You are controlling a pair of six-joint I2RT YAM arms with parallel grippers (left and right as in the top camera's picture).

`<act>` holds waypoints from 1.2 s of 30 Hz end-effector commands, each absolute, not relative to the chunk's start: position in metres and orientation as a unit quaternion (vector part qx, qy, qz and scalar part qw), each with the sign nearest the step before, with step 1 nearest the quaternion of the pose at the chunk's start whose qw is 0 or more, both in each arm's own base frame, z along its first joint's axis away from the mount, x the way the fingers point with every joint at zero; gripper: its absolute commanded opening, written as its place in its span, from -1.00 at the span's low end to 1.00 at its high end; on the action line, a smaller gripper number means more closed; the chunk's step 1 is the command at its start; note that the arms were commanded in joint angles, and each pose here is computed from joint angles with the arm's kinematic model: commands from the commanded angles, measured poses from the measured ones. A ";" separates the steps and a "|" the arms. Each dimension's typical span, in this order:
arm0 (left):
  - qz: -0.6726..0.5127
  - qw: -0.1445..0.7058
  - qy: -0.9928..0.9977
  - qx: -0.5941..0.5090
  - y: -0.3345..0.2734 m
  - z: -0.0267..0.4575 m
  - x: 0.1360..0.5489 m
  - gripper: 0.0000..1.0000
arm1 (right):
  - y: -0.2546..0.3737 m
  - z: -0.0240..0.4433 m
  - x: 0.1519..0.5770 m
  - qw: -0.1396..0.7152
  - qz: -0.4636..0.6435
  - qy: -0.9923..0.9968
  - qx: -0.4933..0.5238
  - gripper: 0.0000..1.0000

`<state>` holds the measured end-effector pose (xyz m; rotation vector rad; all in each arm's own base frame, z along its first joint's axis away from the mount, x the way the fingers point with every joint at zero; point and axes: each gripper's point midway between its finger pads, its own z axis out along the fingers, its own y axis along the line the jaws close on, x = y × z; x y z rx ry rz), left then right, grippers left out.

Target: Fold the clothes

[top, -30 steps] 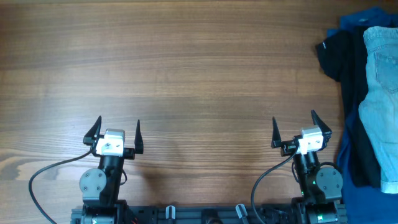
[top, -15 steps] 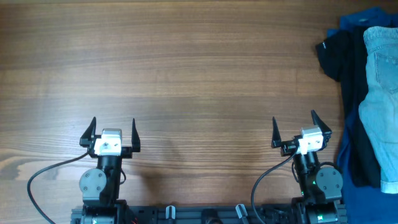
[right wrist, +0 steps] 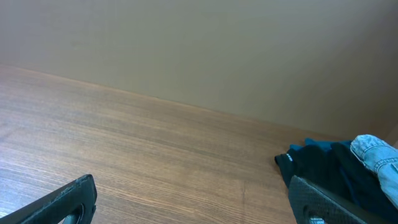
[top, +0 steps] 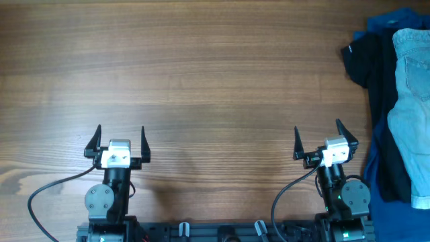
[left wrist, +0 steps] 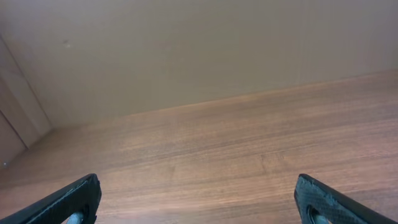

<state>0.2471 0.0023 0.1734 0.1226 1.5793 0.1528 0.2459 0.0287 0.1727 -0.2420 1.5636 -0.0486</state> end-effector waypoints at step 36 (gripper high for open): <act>-0.124 0.433 0.891 0.062 -0.050 0.289 0.430 0.99 | -0.136 0.347 0.457 0.447 -0.056 0.891 0.051 0.99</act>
